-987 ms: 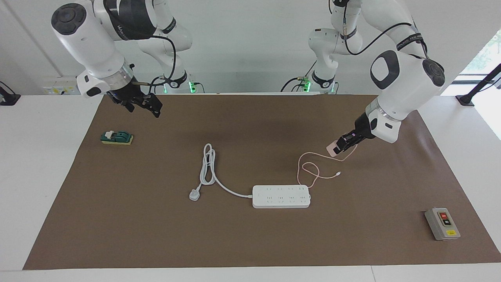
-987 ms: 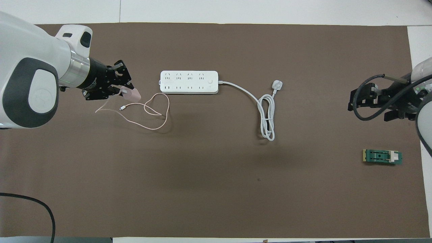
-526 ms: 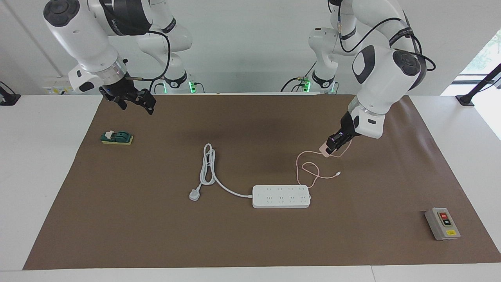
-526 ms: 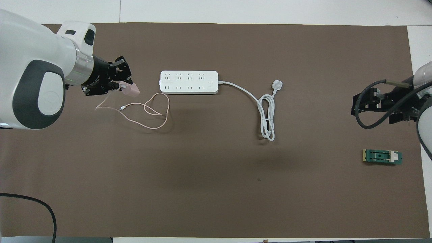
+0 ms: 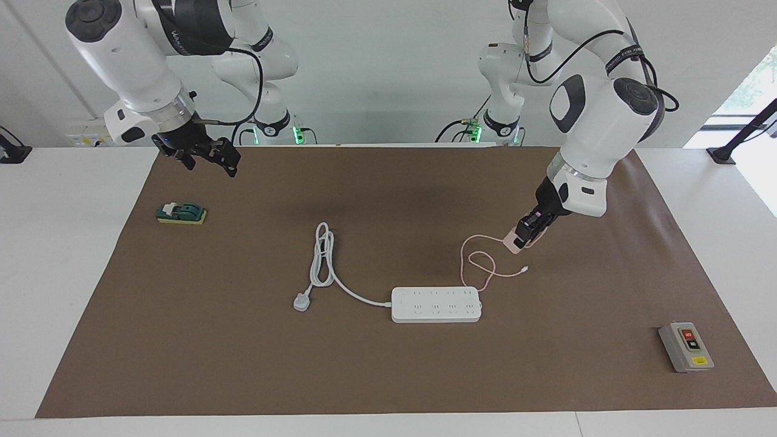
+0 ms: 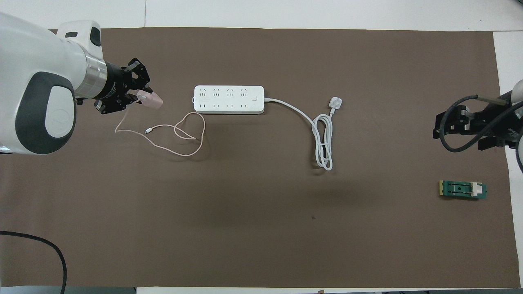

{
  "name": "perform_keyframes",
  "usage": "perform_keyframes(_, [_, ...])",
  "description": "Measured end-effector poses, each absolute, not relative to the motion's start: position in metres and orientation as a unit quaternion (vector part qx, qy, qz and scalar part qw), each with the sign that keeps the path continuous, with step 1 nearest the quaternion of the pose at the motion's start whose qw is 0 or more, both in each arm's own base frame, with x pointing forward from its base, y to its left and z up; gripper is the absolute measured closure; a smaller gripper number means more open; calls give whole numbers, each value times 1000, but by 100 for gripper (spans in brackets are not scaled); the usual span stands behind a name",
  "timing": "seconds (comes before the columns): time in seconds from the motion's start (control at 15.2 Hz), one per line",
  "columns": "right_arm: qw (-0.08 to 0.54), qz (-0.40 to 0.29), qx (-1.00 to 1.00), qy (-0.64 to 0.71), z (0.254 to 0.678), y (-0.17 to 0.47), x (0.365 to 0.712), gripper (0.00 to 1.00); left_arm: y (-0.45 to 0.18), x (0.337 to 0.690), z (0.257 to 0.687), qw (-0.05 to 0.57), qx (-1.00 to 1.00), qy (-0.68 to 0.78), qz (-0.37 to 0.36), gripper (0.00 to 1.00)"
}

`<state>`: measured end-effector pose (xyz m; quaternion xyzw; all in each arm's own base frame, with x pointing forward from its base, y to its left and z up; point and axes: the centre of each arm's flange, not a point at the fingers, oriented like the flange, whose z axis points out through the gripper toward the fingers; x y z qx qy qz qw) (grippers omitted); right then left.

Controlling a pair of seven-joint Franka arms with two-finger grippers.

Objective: Plug charger into power strip

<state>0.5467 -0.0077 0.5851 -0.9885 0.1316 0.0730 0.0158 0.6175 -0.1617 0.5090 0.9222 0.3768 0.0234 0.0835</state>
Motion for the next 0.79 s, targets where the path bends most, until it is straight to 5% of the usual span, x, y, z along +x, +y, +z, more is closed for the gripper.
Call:
perform_keyframes(0.46, [23, 59, -997, 52, 583, -22, 552, 0, -196, 646, 494, 27, 836, 547, 0, 68])
perform_keyframes(0.79, [22, 60, -996, 55, 581, -25, 553, 0, -248, 680, 435, 3, 792, 611, 4, 68])
